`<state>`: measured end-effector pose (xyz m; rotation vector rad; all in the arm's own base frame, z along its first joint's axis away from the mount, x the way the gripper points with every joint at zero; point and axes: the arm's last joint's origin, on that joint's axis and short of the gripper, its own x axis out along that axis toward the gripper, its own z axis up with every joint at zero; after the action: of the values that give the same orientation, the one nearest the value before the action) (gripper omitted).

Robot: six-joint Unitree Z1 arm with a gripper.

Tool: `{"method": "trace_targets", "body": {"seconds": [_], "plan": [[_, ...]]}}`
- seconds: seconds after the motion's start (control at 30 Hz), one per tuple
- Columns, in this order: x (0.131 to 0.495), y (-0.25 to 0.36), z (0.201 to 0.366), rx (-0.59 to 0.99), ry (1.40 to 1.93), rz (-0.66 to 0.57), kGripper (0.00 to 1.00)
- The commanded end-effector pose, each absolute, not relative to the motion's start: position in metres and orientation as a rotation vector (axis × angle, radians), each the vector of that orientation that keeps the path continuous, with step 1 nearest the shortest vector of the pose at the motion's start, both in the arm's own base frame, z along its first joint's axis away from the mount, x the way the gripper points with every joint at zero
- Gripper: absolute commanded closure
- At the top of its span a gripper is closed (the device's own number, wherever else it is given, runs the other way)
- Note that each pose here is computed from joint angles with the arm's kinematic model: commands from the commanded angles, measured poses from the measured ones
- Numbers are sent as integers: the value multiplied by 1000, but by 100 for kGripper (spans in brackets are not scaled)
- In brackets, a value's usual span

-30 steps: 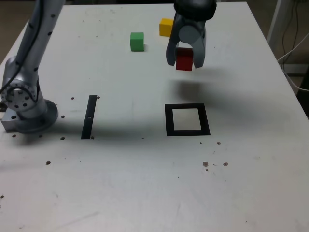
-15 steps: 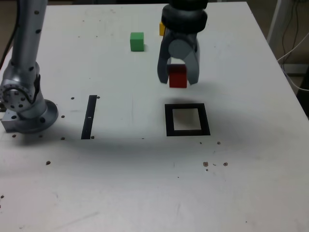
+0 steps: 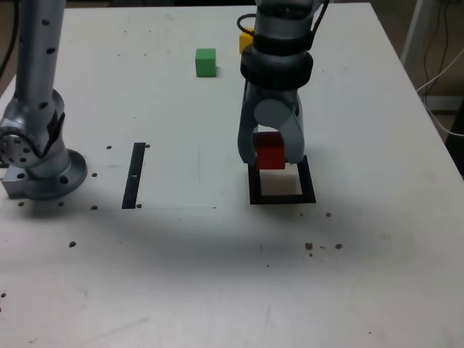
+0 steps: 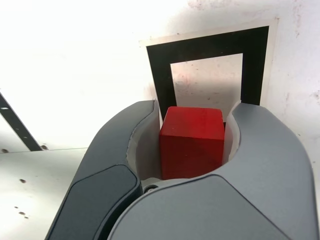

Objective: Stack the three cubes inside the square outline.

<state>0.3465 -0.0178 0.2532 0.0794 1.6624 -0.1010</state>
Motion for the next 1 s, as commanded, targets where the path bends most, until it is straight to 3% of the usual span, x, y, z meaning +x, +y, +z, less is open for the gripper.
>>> {"method": "trace_targets", "body": {"seconds": [0.0,0.53,0.6,0.73,0.8,0.97], "plan": [[350,-19,247,74,1671,-102,72],[362,-20,221,66,1702,-103,71],[362,-19,219,66,1703,-105,60],[361,-15,213,59,1712,-109,20],[360,-13,209,53,1716,-112,5],[359,-12,205,44,1715,-122,1]]}}
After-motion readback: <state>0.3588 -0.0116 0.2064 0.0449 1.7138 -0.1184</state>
